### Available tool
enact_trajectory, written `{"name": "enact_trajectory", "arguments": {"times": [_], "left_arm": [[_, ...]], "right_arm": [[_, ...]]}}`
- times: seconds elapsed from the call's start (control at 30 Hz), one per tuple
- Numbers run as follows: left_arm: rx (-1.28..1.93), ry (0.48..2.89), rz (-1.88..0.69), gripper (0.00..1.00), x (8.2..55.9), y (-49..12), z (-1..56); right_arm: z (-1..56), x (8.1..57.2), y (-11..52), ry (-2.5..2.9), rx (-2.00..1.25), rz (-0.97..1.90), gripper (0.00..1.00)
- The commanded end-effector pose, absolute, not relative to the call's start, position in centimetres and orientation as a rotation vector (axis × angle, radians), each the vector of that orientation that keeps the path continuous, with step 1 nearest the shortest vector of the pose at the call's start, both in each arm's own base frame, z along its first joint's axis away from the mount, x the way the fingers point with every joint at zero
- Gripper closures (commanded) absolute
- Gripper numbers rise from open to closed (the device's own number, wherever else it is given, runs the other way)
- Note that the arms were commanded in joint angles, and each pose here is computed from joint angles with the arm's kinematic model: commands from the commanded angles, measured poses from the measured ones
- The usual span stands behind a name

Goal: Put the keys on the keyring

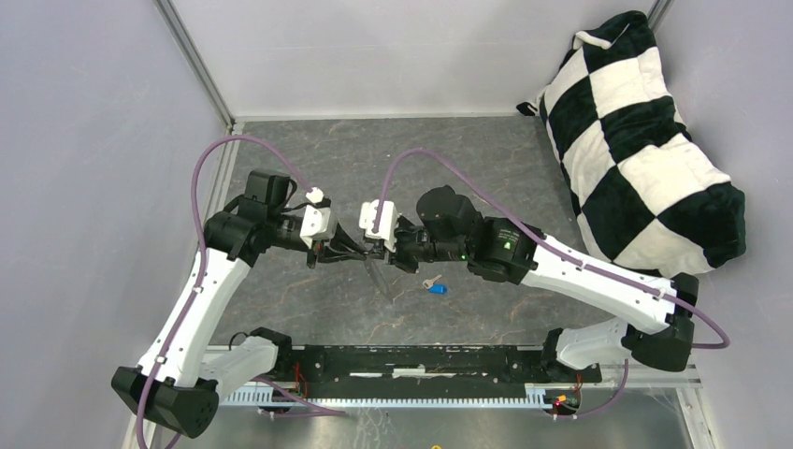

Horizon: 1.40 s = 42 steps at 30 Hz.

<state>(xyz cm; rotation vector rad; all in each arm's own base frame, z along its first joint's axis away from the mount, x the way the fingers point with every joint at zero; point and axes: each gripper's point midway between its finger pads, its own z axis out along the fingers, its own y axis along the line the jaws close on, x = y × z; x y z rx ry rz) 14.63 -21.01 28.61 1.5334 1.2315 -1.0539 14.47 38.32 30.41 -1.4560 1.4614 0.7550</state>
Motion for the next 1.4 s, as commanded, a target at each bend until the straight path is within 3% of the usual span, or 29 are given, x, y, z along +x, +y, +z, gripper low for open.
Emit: {"name": "enact_trajectory", "arguments": {"times": [0.0,0.13,0.17,0.27,0.33,0.7,0.97,1.37], "left_arm": [[1.536,1.215,-1.043,0.89,14.6,-21.1,29.1],[1.538,1.218,-1.029,0.98,14.7,-21.1,29.0],[1.538,1.219,-1.029,0.97,14.7,-21.1,29.1],[1.526,1.222,-1.056,0.76,14.4,-21.2,29.5],[1.516,1.223,-1.076,0.72,14.2,-21.2,29.9],[1.419,1.346,-1.183,0.68,13.5,-21.2,30.8],[1.417,1.323,-1.215,0.54,12.6,-21.2,31.1],[1.434,1.295,-1.205,0.55,13.3,-21.5,31.4]], "right_arm": [[33.9,14.7,39.0,1.35,-1.358,0.781,0.99],[34.2,14.3,38.6,1.307,-1.273,0.839,0.99],[34.2,14.2,38.5,1.298,-1.248,0.855,0.99],[33.9,14.0,38.1,1.28,-1.173,0.898,0.99],[34.1,13.9,37.7,1.256,-1.12,0.922,0.99],[35.8,12.8,35.4,1.107,-0.844,1.091,1.0],[36.1,12.5,35.7,1.046,-0.755,1.185,0.99],[35.7,12.3,37.1,1.052,-0.784,1.224,0.99]]}}
